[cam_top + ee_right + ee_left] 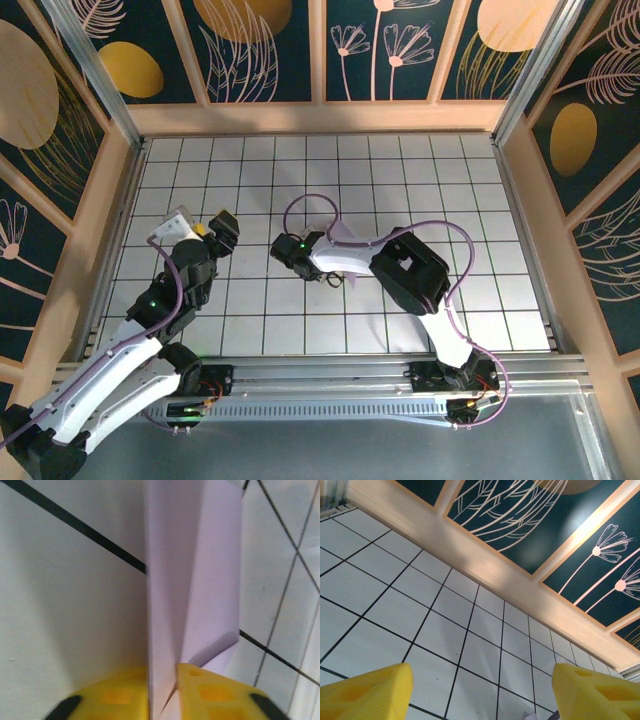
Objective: Fold a paper plane with a square sheet of paper (fold left side to right side)
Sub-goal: Turn over the paper at the center of the table.
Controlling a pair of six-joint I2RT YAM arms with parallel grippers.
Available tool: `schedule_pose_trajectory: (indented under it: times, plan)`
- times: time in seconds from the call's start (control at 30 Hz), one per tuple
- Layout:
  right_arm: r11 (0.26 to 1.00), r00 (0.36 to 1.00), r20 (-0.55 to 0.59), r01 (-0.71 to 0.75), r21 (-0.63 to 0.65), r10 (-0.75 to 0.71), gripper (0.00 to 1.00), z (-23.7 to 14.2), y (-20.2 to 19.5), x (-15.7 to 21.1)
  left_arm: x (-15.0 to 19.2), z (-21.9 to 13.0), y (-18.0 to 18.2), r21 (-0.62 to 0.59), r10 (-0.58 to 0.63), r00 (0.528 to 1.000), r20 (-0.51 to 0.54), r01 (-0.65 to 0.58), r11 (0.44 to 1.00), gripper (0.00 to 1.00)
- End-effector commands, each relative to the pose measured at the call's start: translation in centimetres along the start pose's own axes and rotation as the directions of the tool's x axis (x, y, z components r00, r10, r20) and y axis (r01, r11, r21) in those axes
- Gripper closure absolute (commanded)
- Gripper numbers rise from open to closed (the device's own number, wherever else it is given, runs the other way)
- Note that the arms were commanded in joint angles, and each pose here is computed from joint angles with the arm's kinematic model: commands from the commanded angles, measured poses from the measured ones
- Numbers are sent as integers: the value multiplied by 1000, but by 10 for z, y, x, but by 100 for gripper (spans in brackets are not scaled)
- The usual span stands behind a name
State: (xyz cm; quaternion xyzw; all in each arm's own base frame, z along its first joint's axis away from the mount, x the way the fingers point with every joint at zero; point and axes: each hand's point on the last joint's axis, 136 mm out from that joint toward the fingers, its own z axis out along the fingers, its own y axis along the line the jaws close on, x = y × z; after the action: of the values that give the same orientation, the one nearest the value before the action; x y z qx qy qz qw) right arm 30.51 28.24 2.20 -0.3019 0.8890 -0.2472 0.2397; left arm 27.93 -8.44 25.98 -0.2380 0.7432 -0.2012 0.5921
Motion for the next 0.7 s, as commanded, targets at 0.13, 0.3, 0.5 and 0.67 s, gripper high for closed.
schedule_pose_trajectory:
  times: [0.13,0.3,0.5,0.67]
  plan:
    - [969,982,70,-162,-186,178,59,-30,-3,-24,10,7,-18,60,34,998,-56,-30,998,26]
    - [929,955,97,-244,-280,280,48,-49,-21,-30,23,15,-29,95,52,993,-106,-42,995,26]
    - [849,896,131,-344,-402,425,38,-70,-53,-34,44,27,-40,128,52,982,-179,-29,991,25]
    - [723,798,148,-428,-542,584,28,-83,-84,-35,63,38,-45,143,45,971,-236,-11,990,25]
